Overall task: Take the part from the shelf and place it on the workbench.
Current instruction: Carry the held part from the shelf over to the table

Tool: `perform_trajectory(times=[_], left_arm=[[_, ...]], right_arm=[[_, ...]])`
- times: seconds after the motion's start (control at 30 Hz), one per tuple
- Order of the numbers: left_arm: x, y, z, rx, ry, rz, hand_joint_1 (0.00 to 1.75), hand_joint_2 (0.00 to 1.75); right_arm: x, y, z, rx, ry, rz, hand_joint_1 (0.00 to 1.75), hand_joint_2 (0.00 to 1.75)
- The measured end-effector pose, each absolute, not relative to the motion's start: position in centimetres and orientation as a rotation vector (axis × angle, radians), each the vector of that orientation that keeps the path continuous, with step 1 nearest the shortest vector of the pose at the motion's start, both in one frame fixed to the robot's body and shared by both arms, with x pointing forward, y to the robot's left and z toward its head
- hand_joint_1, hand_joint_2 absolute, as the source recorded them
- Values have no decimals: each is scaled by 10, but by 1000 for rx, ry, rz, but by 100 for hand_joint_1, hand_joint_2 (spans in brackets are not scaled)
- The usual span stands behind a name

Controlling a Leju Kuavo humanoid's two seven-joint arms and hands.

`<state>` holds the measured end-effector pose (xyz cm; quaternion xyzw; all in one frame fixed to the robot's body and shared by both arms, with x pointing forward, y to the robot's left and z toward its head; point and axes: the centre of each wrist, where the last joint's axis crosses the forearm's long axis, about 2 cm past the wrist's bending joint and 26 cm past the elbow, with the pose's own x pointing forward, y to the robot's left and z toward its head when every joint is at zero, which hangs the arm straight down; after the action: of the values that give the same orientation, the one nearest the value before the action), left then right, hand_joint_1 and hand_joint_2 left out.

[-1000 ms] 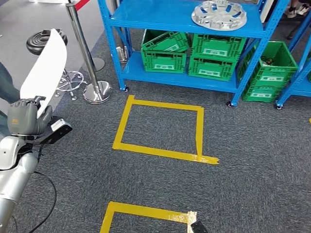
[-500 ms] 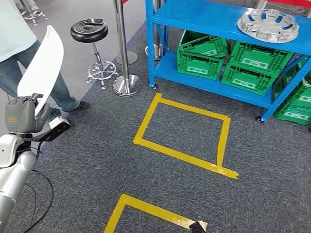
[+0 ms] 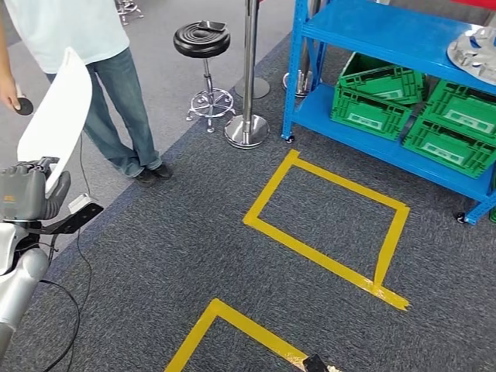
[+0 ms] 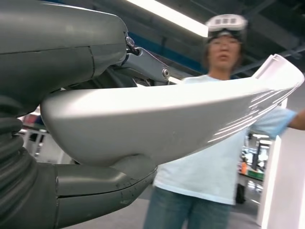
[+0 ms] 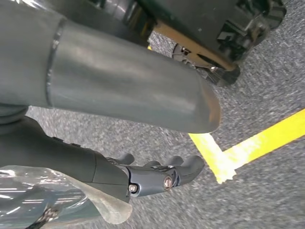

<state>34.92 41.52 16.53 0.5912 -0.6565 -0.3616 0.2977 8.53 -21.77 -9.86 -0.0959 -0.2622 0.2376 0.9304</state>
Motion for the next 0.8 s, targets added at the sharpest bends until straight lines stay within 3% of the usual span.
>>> perform_trajectory(times=[0.53, 0.8], left_arm=[[284, 417, 134, 1563, -1701, -938, 175, 175], [269, 403, 134, 1548, -1698, -942, 175, 175]], right_arm=[[40, -301, -109, -498, -347, 215, 0, 0], [35, -316, -109, -555, -326, 122, 0, 0]])
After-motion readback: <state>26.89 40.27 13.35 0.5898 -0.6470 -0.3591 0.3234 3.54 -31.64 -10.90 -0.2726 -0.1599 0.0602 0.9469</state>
